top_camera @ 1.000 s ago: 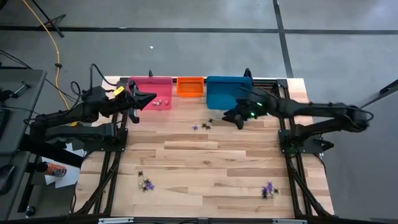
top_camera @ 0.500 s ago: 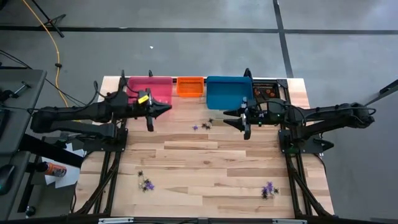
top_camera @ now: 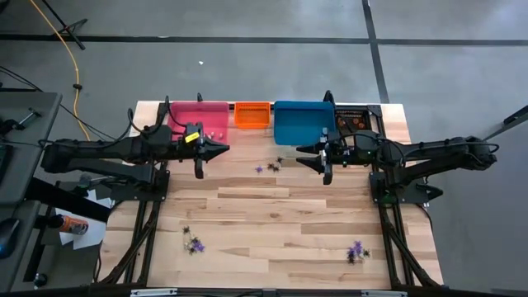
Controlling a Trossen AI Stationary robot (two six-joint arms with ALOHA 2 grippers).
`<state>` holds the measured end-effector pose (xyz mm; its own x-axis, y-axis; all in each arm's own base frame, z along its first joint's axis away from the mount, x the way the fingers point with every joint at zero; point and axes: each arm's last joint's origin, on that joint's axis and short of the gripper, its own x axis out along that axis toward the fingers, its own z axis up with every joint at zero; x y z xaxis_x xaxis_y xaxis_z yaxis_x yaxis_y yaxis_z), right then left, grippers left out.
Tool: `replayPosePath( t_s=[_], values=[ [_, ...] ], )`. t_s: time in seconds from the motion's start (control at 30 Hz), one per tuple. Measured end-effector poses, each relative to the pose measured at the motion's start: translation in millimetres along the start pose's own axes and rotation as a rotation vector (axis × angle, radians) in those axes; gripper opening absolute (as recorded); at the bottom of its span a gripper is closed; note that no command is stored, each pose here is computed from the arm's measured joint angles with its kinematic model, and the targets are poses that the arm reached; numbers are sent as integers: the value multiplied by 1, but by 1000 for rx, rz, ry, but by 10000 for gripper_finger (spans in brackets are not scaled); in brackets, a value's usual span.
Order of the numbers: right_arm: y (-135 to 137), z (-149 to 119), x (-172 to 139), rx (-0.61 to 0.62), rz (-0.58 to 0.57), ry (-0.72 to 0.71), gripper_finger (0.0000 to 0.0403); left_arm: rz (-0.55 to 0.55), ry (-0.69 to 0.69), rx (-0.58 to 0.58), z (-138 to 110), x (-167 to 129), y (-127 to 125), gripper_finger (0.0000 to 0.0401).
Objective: Sort Halloween decoration
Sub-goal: Put the white skull toy into the pink bin
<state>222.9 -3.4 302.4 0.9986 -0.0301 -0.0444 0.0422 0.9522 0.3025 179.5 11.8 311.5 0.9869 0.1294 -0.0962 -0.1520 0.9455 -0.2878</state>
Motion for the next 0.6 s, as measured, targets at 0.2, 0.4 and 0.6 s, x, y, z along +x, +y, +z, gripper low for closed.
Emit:
replayPosePath(
  t_s=[0.2, 0.4, 0.6],
  values=[
    [0, 0, 0, -21, 0, 2, 172, -60, 213, 12, 4, -9, -24, 1],
    [-2, -3, 0, -81, -46, 21, 50, -114, 520, 33, 4, -26, -60, 1],
    [-10, -7, 0, -96, -92, 81, 19, -227, 875, 21, -36, -33, -104, 1]
  ],
)
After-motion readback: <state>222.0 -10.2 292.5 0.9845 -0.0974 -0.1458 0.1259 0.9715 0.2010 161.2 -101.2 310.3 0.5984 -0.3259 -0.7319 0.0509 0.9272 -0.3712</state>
